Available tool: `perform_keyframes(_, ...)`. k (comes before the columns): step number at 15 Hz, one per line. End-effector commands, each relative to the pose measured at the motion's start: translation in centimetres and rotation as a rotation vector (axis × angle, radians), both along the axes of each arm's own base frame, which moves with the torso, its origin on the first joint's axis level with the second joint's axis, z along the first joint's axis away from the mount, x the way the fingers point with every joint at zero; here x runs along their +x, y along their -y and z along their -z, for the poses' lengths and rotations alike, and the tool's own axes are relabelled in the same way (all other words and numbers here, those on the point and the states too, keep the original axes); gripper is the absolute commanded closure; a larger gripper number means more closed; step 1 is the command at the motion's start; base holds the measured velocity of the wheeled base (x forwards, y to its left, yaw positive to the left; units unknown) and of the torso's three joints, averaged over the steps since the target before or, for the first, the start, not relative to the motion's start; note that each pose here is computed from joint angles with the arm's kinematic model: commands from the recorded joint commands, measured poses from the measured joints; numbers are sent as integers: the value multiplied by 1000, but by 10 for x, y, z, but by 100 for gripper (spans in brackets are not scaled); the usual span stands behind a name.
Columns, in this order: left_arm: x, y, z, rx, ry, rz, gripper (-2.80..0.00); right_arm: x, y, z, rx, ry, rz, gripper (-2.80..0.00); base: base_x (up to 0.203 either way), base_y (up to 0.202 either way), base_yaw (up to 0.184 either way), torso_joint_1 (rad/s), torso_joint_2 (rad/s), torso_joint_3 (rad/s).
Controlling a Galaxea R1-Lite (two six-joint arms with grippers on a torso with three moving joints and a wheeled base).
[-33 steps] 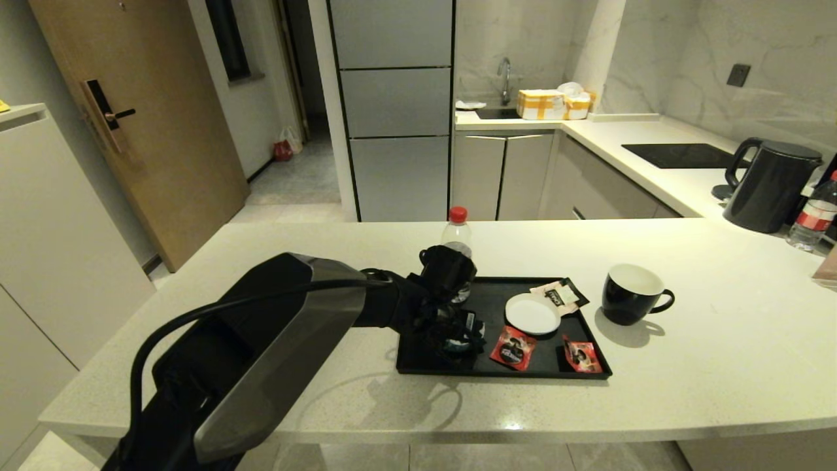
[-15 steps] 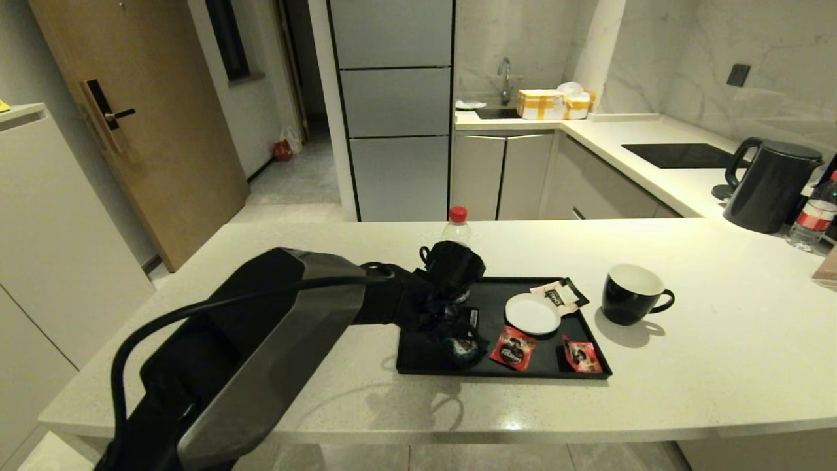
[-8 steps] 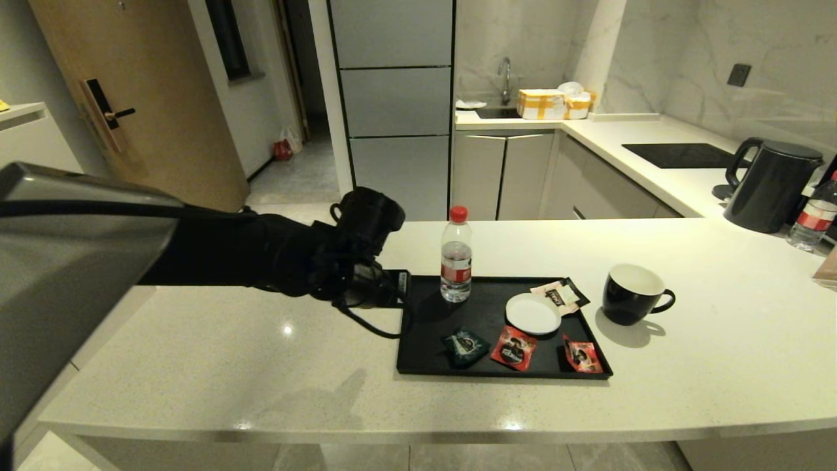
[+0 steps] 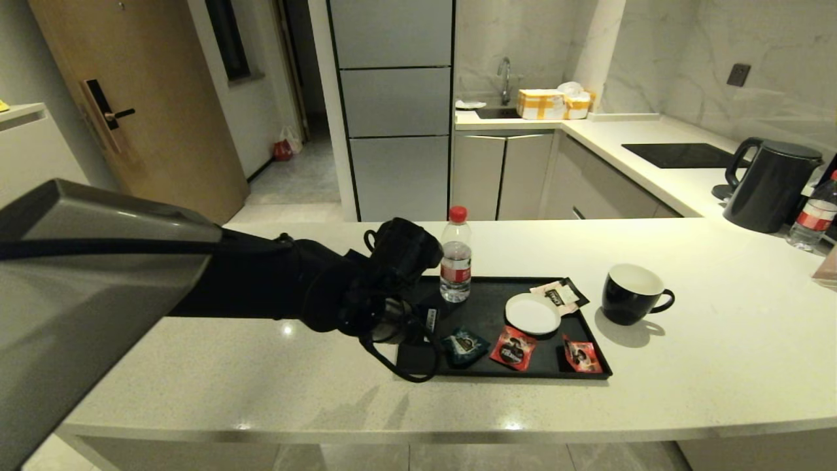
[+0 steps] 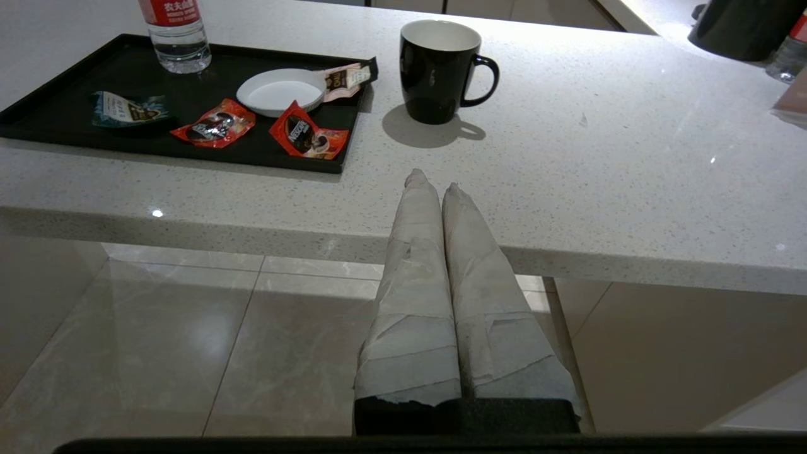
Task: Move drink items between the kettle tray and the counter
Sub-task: Pick up the tea bag
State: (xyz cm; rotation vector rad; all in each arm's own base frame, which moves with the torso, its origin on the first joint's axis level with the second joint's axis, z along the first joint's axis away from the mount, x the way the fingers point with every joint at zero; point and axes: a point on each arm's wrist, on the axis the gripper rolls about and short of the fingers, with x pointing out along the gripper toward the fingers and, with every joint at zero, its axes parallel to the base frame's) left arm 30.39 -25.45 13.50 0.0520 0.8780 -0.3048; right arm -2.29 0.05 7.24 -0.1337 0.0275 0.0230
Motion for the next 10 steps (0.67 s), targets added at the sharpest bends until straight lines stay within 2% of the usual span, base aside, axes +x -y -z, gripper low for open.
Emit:
perform_keyframes(1, 6, 18, 20, 24, -23, 26, -280, 0, 0, 1, -1, -2, 0, 0, 0, 0, 0, 0, 0, 0)
perform_keyframes(6, 18, 52, 57, 56, -49, 74, -280, 0, 0, 1, -1, -3, 0, 0, 0, 0, 0, 0, 0, 0)
perform_keyframes(10, 27, 62, 76, 68, -61, 76, -280, 0, 0, 1, -1, -3, 0, 0, 0, 0, 0, 0, 0, 0)
